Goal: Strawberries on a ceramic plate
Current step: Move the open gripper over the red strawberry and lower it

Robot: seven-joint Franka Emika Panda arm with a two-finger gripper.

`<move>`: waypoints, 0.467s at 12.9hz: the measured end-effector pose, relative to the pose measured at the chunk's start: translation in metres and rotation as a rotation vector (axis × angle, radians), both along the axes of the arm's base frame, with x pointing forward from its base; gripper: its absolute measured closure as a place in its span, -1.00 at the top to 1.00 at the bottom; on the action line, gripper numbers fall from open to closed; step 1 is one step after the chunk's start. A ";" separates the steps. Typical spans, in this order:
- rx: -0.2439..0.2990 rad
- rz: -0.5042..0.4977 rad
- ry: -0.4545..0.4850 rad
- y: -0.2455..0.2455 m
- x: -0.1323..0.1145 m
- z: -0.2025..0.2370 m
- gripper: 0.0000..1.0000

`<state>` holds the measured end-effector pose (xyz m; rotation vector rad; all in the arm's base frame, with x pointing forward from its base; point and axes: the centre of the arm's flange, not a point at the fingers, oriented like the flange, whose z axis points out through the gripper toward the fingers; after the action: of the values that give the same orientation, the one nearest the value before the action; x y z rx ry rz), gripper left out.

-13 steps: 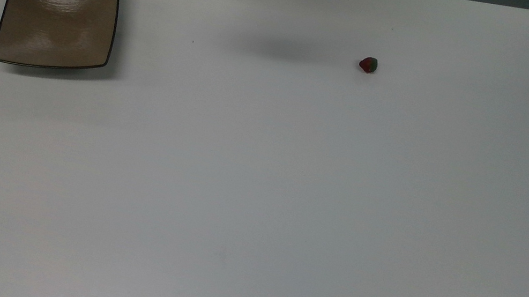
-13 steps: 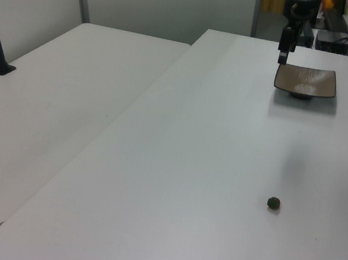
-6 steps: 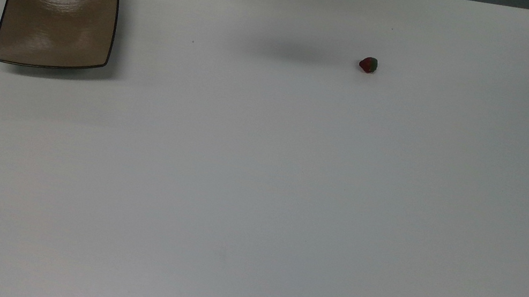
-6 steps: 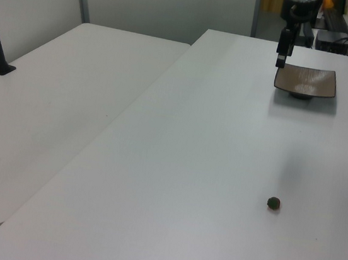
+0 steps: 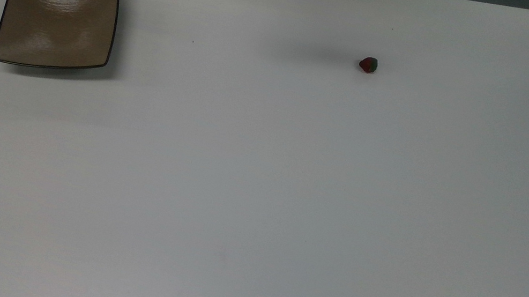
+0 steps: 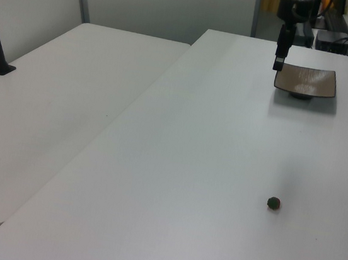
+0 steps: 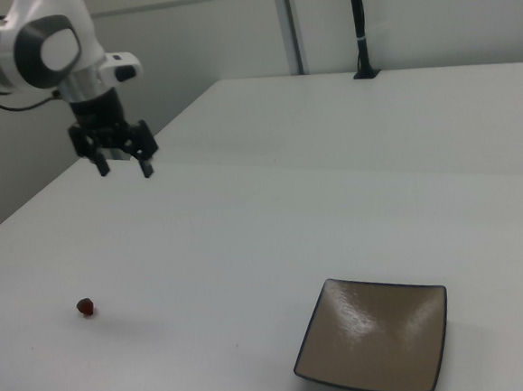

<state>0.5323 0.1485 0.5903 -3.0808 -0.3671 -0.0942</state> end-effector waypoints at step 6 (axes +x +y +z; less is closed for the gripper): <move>0.009 0.020 -0.007 0.110 -0.045 0.020 1.00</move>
<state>0.4871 0.2585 0.6101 -3.0684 -0.3972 -0.1062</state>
